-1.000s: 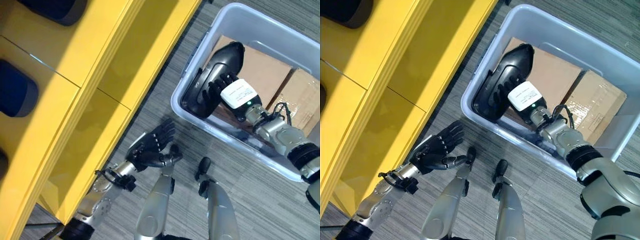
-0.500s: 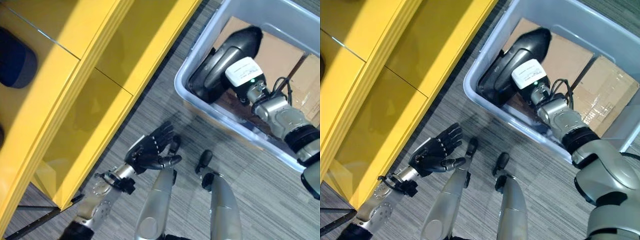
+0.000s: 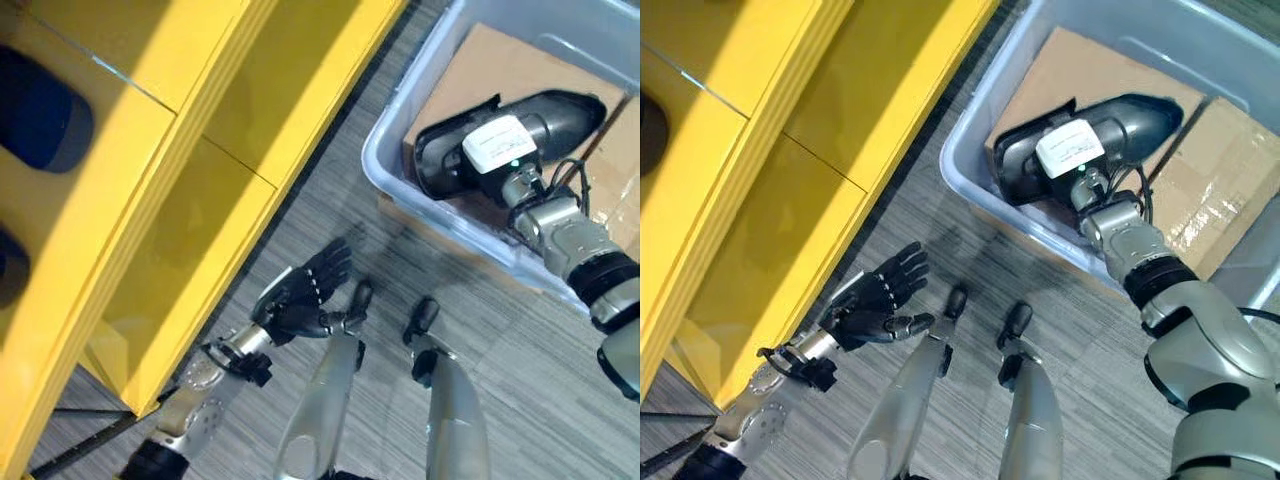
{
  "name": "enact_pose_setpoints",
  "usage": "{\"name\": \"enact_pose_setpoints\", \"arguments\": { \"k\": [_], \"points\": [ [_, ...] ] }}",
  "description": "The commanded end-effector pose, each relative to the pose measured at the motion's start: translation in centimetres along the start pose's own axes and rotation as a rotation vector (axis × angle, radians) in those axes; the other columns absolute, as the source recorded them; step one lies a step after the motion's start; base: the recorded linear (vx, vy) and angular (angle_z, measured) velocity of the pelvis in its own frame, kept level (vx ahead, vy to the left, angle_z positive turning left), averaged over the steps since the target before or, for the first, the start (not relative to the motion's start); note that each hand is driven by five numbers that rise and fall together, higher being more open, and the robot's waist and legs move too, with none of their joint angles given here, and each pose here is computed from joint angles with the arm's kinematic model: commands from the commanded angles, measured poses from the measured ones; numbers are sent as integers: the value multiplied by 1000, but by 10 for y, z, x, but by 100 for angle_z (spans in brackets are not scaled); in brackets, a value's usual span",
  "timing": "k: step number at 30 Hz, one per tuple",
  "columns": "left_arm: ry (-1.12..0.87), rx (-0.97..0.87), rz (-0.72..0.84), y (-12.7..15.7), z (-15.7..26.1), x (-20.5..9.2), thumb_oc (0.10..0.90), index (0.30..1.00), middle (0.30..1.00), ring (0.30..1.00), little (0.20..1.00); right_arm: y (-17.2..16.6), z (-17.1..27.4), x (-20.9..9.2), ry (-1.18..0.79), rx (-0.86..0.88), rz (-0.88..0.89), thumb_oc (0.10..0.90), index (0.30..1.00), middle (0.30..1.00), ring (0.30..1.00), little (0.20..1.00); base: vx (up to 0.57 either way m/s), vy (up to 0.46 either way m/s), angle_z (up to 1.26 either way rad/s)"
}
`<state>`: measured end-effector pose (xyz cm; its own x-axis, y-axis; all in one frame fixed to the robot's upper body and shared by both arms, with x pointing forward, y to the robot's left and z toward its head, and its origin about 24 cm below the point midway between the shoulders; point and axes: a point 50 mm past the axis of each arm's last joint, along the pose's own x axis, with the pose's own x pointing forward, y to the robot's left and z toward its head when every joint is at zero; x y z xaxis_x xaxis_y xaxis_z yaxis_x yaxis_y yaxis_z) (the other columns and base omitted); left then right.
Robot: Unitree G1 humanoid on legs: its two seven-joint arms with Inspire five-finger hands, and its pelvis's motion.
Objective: Move parts from the plastic box to the shelf.
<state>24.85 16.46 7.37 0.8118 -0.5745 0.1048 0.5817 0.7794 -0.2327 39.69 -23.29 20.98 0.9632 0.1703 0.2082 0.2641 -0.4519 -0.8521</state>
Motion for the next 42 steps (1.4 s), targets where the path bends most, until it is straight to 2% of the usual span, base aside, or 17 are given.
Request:
{"name": "enact_pose_setpoints", "arguments": {
  "k": [1, 9, 25, 27, 30, 32, 33, 36, 37, 40, 41, 42],
  "points": [
    [-170, 36, -143, -21, 28, 3, 900, 1000, 1000, 1000, 1000, -3, -27, -9, 53, -82, -78, 400, 300, 300, 300, 300, -46, 23, 13],
    [-195, 35, -167, -17, 38, -3, 900, 1000, 1000, 1000, 1000, -7, -23, -21, 13, -56, -179, 400, 300, 300, 300, 300, -45, 38, -10],
    [-146, 13, -114, -14, 26, -24, 900, 1000, 1000, 1000, 1000, -6, -18, -59, -15, 58, -202, 400, 300, 300, 300, 300, 55, 39, -11],
    [-138, 15, -100, -13, 23, -25, 900, 1000, 1000, 1000, 1000, -3, -17, -64, -13, 101, -199, 400, 300, 300, 300, 300, 109, 57, -10],
    [-145, 70, -66, -12, 24, -26, 900, 1000, 1000, 1000, 1000, 2, -11, -68, -6, 284, -93, 400, 300, 300, 300, 300, 78, 40, -5],
    [-130, 139, -2, -8, 24, -28, 900, 1000, 1000, 1000, 1000, 7, -3, -74, -23, 356, 5, 400, 300, 300, 300, 300, 107, 54, -1],
    [-125, 316, 94, -3, 29, -28, 900, 1000, 1000, 1000, 1000, 7, 4, -77, -50, 422, 70, 400, 300, 300, 300, 300, 137, 59, 3],
    [-179, 586, 206, 1, 39, -26, 900, 1000, 1000, 1000, 1000, -2, 9, -76, -98, 516, 126, 400, 300, 300, 300, 300, 110, 16, -2],
    [-273, 783, 269, -1, 54, -24, 900, 1000, 1000, 1000, 1000, -9, 14, -76, -142, 570, 152, 400, 300, 300, 300, 300, 66, -4, -7],
    [-430, 1083, 326, -7, 75, -19, 900, 1000, 1000, 1000, 1000, -19, 28, -81, -218, 652, 196, 400, 300, 300, 300, 300, 32, -8, -4],
    [-466, 1134, 341, -9, 78, -18, 900, 1000, 1000, 1000, 1000, -21, 30, -83, -233, 668, 204, 400, 300, 300, 300, 300, 33, 10, -5],
    [-555, 1285, 364, -12, 87, -15, 900, 1000, 1000, 1000, 1000, -26, 37, -85, -277, 696, 226, 400, 300, 300, 300, 300, 30, 16, -8]
  ]
}}
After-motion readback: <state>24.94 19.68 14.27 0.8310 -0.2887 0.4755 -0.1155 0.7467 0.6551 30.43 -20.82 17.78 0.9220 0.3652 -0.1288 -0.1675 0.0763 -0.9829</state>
